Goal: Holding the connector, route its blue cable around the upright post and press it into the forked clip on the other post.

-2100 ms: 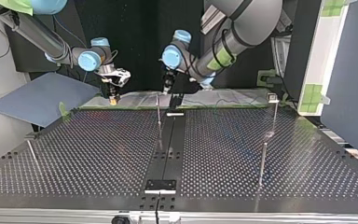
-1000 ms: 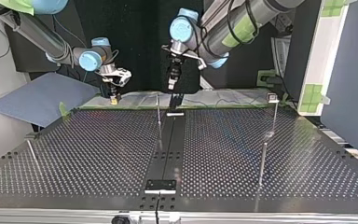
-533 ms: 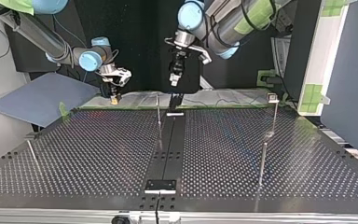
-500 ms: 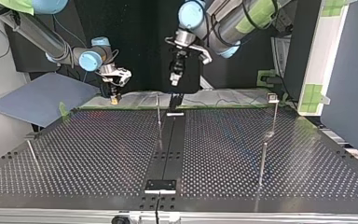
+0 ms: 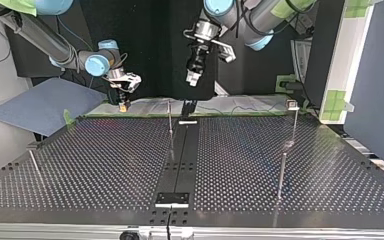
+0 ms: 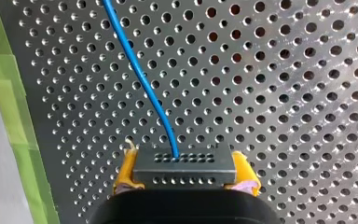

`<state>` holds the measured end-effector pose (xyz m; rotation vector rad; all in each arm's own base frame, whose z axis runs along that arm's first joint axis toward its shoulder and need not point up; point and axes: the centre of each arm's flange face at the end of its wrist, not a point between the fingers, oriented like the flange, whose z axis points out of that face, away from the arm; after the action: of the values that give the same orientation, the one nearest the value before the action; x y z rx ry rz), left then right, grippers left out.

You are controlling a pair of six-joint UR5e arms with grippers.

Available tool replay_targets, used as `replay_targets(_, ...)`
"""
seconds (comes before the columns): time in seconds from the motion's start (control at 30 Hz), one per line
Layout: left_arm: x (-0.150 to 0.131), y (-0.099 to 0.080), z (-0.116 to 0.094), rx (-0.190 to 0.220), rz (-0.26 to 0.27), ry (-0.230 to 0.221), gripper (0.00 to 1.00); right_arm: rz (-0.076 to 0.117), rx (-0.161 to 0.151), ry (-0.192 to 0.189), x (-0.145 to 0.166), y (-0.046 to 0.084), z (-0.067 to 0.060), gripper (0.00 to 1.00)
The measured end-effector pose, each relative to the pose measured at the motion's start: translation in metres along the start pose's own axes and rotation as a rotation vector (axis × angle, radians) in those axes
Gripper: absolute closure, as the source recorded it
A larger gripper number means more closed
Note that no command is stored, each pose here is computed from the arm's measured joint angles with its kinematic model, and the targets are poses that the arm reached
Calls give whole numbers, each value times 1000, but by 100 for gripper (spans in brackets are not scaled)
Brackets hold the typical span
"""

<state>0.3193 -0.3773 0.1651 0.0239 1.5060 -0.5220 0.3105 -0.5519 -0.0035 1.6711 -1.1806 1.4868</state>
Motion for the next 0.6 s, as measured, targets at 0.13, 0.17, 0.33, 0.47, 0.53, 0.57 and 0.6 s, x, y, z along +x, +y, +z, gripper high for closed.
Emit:
replay_targets(0.13,-10,4,-10,-1,-5,-29,0,1,6,-4,-1,-2,0,100)
replay_targets(0.17,-10,6,-12,-3,-4,-29,0,2,7,-6,-1,-2,-1,100)
replay_targets(0.33,9,21,-32,-30,19,22,0,5,9,-9,-1,-2,-1,100)
replay_targets(0.47,26,33,-48,-52,41,60,0,7,9,-8,-1,-2,-1,100)
replay_targets(0.53,34,38,-56,-59,50,76,0,7,9,-8,-1,-2,-1,100)
replay_targets(0.57,38,40,-59,-61,53,83,0,8,8,-8,-1,-2,-1,100)
replay_targets(0.6,41,42,-62,-62,56,90,0,8,8,-9,-1,-2,-1,100)
